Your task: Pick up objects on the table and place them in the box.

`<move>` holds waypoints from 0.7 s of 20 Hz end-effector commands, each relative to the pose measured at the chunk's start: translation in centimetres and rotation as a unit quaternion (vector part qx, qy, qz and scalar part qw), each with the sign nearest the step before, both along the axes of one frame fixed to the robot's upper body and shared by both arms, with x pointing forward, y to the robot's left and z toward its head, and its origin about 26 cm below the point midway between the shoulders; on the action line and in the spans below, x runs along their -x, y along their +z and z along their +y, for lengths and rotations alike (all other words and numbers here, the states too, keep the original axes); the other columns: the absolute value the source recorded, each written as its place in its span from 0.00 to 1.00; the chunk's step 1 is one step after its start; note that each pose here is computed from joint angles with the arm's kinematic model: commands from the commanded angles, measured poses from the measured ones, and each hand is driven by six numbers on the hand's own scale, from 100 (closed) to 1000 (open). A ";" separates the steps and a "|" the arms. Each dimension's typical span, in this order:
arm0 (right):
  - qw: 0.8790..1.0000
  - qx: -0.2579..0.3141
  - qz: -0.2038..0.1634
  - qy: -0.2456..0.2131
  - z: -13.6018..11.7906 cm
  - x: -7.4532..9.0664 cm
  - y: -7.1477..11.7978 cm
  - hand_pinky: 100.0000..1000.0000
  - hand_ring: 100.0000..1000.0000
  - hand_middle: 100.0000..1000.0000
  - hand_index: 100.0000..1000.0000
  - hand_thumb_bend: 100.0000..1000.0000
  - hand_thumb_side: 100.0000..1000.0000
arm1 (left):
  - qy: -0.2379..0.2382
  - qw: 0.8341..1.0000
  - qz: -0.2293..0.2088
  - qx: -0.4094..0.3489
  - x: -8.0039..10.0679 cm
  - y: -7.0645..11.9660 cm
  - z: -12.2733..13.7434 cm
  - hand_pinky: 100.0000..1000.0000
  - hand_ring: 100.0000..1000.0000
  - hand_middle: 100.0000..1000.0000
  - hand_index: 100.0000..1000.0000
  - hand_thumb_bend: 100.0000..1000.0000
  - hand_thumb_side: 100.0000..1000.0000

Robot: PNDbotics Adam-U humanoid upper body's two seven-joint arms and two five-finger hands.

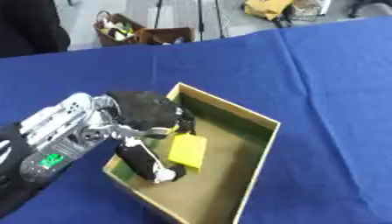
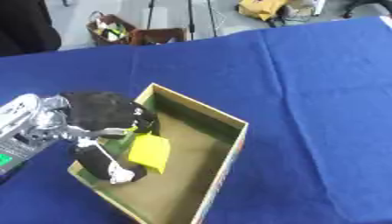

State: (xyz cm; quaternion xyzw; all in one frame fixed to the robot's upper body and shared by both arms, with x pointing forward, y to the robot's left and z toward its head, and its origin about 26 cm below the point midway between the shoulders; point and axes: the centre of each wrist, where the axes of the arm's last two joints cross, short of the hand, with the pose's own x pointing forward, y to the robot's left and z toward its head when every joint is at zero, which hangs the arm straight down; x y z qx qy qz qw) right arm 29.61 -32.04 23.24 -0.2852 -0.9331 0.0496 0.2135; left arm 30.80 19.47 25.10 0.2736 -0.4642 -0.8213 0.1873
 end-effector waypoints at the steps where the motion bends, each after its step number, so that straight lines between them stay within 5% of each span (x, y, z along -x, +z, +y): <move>1: 1.000 0.004 -0.016 -0.002 -0.1 0.3 0.9 0.69 0.62 0.72 0.80 0.03 0.68 | -0.007 1.000 -0.020 -0.017 0.4 1.4 0.2 0.85 0.95 0.96 1.00 0.62 1.00; 5: 1.000 0.003 -0.016 -0.002 -0.1 0.3 0.9 0.68 0.62 0.72 0.80 0.02 0.68 | -0.016 0.997 -0.063 0.040 0.6 3.2 0.5 0.80 0.91 0.92 1.00 0.72 1.00; 6: 1.000 0.002 -0.017 -0.002 -0.1 0.3 0.9 0.68 0.62 0.72 0.80 0.02 0.68 | -0.014 0.994 -0.081 0.072 0.6 3.7 0.7 0.75 0.88 0.88 1.00 0.60 1.00; 8: 1.000 0.000 -0.017 -0.003 -0.1 0.3 0.9 0.68 0.62 0.72 0.80 0.02 0.68 | -0.014 0.979 -0.119 0.166 0.5 4.6 1.1 0.67 0.82 0.81 0.96 0.12 1.00; 9: 1.000 -0.001 -0.018 -0.003 -0.1 0.3 0.9 0.68 0.62 0.72 0.80 0.02 0.68 | -0.014 0.965 -0.138 0.223 0.5 5.0 1.4 0.62 0.78 0.77 0.94 0.00 1.00; 11: 1.000 -0.004 -0.019 -0.004 -0.1 0.3 0.9 0.68 0.62 0.72 0.80 0.02 0.67 | -0.018 0.911 -0.169 0.376 0.3 5.9 1.8 0.51 0.68 0.68 0.91 0.00 0.90; 14: 1.000 -0.007 -0.022 -0.007 -0.1 0.3 1.0 0.68 0.62 0.72 0.80 0.02 0.67 | -0.033 0.765 -0.186 0.616 0.1 6.5 3.2 0.20 0.44 0.48 0.69 0.00 0.68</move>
